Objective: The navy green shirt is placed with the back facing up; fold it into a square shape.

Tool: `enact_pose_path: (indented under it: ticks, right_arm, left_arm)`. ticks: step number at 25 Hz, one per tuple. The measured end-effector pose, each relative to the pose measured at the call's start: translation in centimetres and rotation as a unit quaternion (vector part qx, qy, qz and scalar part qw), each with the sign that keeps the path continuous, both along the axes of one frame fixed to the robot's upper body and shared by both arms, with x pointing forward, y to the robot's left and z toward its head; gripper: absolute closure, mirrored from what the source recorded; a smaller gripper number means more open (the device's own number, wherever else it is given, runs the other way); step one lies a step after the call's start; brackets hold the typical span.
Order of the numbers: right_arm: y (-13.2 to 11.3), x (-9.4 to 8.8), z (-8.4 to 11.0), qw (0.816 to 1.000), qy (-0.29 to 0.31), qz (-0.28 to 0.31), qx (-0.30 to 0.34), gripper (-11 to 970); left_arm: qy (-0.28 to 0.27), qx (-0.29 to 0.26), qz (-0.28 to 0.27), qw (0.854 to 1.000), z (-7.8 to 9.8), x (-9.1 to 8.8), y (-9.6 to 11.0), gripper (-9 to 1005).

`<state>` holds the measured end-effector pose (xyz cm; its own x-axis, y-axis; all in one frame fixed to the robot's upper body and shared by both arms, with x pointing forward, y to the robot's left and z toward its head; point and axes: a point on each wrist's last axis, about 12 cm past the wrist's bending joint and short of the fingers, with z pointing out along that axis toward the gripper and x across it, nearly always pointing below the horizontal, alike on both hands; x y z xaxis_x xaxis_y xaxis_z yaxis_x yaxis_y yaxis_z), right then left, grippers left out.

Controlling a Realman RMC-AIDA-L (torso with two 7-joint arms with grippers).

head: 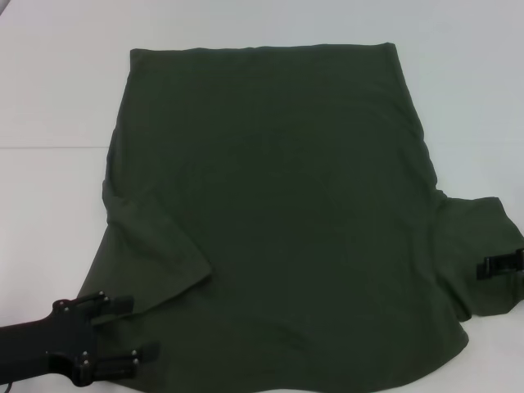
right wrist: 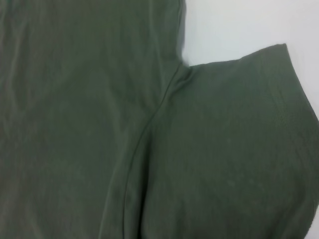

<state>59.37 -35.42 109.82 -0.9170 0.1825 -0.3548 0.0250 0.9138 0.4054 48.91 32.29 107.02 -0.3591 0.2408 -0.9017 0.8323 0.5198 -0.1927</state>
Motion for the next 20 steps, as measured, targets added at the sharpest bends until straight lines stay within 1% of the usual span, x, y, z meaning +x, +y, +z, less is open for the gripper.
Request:
enact_pose_path:
  ticks: [14, 20]
  right_arm:
    - [-0.65, -0.23, 0.0, 1.0, 0.003, -0.005, -0.005, 31]
    - [-0.58, -0.18, 0.01, 1.0, 0.003, -0.003, -0.007, 32]
  left_arm:
    - [0.002, -0.001, 0.0, 1.0, 0.09, 0.13, -0.03, 106]
    - [0.001, -0.001, 0.0, 1.0, 0.12, 0.18, -0.06, 106]
